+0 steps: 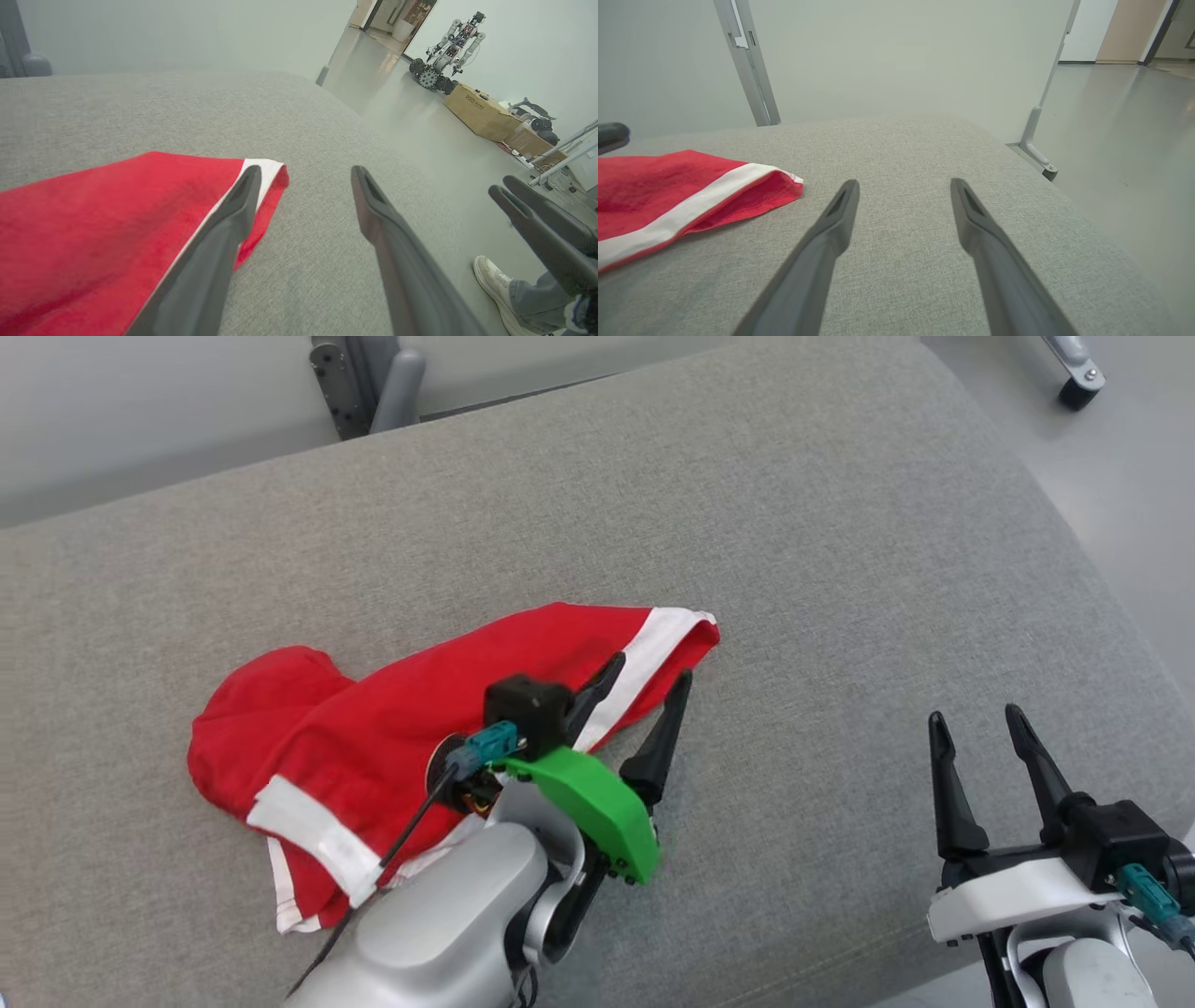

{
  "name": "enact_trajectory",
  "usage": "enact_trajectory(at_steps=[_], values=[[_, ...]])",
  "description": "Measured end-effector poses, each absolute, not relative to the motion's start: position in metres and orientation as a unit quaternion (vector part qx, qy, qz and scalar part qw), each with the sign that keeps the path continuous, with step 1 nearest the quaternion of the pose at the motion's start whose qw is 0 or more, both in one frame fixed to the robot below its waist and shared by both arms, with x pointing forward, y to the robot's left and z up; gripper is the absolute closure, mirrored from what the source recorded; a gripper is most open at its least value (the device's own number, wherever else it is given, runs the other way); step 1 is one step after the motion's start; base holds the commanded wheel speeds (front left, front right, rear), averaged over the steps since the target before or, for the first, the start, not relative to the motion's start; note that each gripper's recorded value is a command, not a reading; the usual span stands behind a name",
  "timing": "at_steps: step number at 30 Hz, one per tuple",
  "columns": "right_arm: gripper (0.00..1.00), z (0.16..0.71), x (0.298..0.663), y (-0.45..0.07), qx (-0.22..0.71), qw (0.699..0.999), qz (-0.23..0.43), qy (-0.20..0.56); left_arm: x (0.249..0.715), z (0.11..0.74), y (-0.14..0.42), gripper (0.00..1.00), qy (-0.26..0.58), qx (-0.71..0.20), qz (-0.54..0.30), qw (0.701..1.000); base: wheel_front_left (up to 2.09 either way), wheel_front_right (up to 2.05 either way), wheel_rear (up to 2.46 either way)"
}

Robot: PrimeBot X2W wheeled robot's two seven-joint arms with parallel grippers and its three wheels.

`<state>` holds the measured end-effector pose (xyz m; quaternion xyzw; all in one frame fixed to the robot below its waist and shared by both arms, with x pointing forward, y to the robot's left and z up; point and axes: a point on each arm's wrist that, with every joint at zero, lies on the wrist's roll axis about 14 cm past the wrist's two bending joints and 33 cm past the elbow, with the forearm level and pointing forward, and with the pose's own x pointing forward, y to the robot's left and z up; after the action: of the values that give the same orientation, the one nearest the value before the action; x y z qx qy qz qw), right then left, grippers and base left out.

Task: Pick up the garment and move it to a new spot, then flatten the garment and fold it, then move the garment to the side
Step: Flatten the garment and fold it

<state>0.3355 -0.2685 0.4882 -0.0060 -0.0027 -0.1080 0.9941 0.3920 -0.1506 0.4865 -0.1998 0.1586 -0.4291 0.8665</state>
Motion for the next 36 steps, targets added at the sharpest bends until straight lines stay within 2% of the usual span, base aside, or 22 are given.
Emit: enact_trajectory(at_steps=[4, 10, 17, 24, 36], values=[[0.0, 0.491, 0.329, -0.269, -0.008, 0.994, -0.109, -0.008, 0.39, 0.49, -0.114, 0.0, 0.133, -0.192, -0.389, 0.891, 0.0, 0.0, 0.0], [0.0, 0.492, 0.327, -0.26, -0.01, 0.996, -0.093, -0.013, 0.389, 0.495, -0.039, 0.0, 0.094, -0.196, -0.28, 0.935, 0.0, 0.0, 0.0], [0.0, 0.499, 0.333, -0.241, -0.01, 0.998, -0.06, -0.026, 0.37, 0.491, 0.037, 0.0, 0.057, -0.173, -0.178, 0.967, 0.0, 0.0, 0.0], [0.0, 0.497, 0.331, -0.23, -0.013, 0.999, -0.041, -0.024, 0.346, 0.491, 0.081, 0.0, 0.022, -0.143, -0.134, 0.98, 0.0, 0.0, 0.0], [0.0, 0.503, 0.331, -0.223, -0.013, 0.999, -0.028, -0.034, 0.315, 0.468, 0.123, 0.0, 0.028, -0.115, -0.085, 0.989, 0.0, 0.0, 0.0]])
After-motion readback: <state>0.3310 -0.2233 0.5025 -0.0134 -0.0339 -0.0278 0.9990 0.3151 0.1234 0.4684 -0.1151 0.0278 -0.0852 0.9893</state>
